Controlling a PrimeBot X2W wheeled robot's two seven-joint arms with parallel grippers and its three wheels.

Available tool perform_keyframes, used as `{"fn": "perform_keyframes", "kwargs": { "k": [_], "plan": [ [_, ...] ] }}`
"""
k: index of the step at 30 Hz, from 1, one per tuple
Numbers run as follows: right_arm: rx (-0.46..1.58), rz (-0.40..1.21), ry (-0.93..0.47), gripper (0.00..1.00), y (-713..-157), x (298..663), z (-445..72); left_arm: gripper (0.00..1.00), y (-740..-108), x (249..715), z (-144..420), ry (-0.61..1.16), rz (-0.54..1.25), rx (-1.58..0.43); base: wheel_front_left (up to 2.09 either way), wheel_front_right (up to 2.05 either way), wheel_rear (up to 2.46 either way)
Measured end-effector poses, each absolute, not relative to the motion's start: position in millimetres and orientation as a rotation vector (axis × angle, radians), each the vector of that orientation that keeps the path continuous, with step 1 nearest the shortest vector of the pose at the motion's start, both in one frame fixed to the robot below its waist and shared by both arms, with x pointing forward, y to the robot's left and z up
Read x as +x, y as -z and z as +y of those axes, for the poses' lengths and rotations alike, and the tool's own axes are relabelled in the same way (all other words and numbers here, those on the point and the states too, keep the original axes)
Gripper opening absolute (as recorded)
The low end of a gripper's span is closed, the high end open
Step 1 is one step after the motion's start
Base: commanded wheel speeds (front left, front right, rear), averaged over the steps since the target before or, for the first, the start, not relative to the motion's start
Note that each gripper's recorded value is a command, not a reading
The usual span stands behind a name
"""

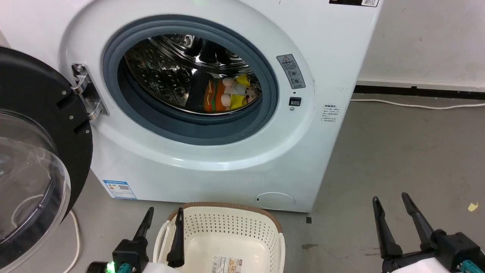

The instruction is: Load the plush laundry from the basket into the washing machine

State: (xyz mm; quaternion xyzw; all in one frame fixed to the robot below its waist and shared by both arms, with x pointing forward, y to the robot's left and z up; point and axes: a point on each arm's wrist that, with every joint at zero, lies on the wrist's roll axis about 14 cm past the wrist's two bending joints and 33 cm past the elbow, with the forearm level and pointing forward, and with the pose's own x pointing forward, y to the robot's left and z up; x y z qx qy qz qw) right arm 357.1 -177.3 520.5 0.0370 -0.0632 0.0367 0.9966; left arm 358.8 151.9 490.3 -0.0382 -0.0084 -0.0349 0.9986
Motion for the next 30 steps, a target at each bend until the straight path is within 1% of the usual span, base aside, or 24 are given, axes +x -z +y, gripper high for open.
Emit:
{"fn": "perform_keyframes", "kwargs": {
  "k": [1, 2, 30],
  "plan": [
    [0.075, -0.126, -0.074, 1.0, -520.4, 357.2, -177.0, 1.0, -489.7, 358.0, 152.2, 0.07, -0.015, -0.072, 0.0, 0.0, 0.0],
    [0.075, -0.125, -0.075, 0.0, -520.1, 357.4, -176.7, 0.0, -489.7, 357.8, 152.5, 0.069, -0.016, -0.069, 0.0, 0.0, 0.0],
    [0.062, -0.09, -0.085, 0.0, -517.2, 358.3, -173.8, 0.0, -493.9, 360.3, 155.3, 0.062, -0.007, -0.051, 0.0, 0.0, 0.0]
  ]
}}
